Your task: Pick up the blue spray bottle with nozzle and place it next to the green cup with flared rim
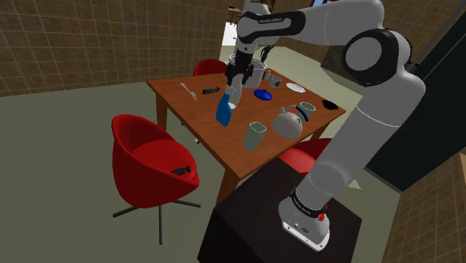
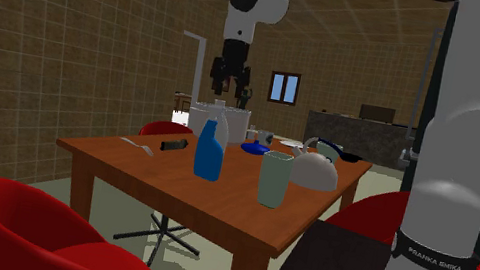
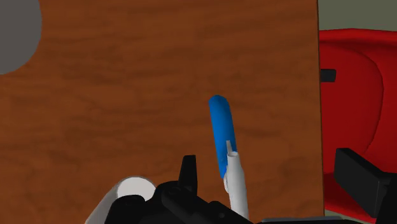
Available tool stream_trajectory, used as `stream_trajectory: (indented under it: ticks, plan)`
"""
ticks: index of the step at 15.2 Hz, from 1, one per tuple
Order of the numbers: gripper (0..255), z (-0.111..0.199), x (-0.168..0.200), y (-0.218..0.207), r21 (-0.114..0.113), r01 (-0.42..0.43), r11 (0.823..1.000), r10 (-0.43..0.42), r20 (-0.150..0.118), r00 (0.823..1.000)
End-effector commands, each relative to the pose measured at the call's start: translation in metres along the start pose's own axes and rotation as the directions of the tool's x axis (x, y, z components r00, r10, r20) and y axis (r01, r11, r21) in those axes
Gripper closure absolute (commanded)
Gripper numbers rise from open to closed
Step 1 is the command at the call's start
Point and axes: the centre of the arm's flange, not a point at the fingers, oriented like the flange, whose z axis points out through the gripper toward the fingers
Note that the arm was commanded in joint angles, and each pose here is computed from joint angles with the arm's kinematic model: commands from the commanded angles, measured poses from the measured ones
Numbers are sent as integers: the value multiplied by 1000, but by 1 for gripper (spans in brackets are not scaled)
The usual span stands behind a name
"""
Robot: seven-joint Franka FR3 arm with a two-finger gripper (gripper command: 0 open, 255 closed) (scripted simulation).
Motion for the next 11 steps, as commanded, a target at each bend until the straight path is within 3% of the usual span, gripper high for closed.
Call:
stream_trajectory:
  ticks: [1,4,11]
  plan:
    - [0,11,25,3,-3,0,1000,0,2,1000]
    - [0,25,56,11,-5,0,1000,0,4,1000]
    - [0,62,56,11,-5,0,1000,0,4,1000]
